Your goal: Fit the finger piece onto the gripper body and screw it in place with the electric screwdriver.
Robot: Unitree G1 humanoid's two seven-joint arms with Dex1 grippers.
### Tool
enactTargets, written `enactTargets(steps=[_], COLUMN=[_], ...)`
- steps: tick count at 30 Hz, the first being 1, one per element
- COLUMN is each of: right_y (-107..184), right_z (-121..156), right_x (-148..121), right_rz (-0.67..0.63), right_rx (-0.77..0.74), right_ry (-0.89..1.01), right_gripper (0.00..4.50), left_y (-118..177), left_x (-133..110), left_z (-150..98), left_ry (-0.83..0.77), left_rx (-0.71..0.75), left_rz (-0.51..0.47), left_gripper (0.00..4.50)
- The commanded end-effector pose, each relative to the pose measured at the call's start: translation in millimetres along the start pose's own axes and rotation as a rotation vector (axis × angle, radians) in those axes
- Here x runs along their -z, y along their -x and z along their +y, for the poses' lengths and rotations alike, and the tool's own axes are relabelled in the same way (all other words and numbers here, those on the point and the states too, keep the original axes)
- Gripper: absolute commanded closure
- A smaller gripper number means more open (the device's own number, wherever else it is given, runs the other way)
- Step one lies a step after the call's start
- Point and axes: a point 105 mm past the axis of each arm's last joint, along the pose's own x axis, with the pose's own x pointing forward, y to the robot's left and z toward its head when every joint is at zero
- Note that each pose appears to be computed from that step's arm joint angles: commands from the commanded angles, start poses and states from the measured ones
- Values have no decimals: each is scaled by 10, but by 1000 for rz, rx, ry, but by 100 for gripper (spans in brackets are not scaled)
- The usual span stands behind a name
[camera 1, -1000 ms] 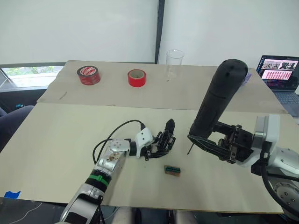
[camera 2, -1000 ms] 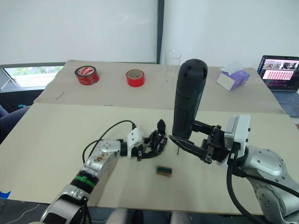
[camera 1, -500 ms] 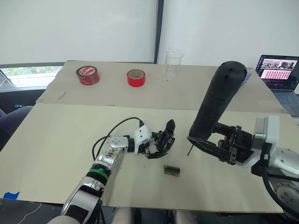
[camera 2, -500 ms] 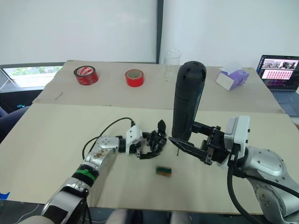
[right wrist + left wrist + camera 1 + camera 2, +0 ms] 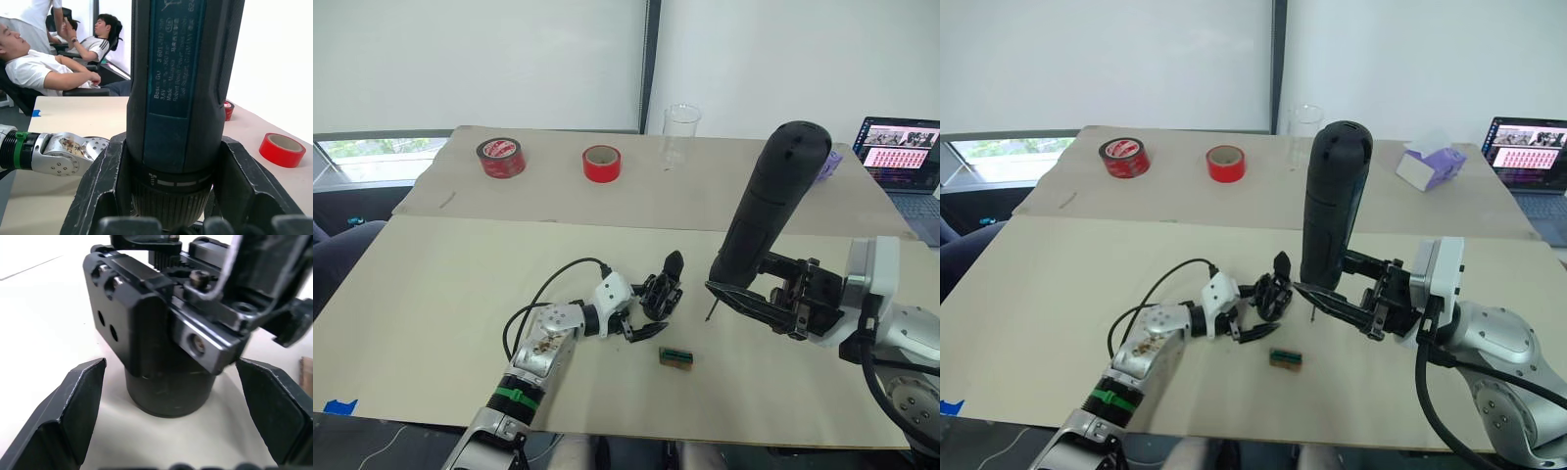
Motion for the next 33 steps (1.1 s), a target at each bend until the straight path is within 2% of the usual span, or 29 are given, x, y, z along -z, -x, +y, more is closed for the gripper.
enactTargets(steps=[1,21,24,25,27,33], right_y=[-15,-35,-29,-29,-28,-36], right_z=[-4,-19,-21,-23,-25,-32], right_x=[-137,-150,-152,-153,-155,-222], right_rz=[-38,-43,-44,-44,-44,-58], right_rx=[-10,3,5,5,5,-2], right_ry=[55,65,65,66,66,75], right_gripper=[259,259,259,259,259,259], left_y=[-54,-187,-200,-202,-205,-205], left_x=[42,67,86,94,98,69], left_z=[-14,-87,-108,-112,-118,-128], left_ry=[3,0,-3,-6,-10,-25], left_rx=[9,84,95,98,102,106], left_rz=[25,42,49,52,53,39], left_gripper=[4,4,84,140,220,221])
